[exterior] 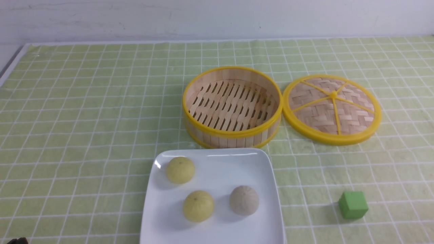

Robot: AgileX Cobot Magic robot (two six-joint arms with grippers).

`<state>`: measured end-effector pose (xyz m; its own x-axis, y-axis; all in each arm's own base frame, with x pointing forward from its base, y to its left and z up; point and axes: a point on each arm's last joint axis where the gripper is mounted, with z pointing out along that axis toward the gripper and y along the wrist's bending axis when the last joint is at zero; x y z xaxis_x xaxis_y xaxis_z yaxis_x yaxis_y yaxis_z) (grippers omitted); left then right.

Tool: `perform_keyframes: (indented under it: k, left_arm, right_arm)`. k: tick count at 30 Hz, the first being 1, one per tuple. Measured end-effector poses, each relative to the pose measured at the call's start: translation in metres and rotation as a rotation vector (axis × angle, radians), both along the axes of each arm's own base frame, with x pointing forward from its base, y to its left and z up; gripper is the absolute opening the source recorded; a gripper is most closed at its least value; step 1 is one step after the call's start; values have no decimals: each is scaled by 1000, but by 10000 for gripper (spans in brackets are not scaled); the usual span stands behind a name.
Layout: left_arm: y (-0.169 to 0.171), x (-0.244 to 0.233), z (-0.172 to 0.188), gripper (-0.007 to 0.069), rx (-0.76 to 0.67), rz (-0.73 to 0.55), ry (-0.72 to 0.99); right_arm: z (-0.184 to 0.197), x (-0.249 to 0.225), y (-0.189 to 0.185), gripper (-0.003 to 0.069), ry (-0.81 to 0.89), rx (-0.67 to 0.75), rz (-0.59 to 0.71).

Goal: Put the steamed buns into the plate on the green tablecloth.

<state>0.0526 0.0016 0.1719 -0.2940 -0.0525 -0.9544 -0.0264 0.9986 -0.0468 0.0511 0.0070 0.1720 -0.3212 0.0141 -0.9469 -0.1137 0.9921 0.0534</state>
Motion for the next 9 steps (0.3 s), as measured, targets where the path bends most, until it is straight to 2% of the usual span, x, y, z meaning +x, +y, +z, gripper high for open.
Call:
perform_keyframes:
  k: [9]
  left_arm:
    - [0,0,0,87,0,0,0]
  right_arm:
    - [0,0,0,237,0,0,0]
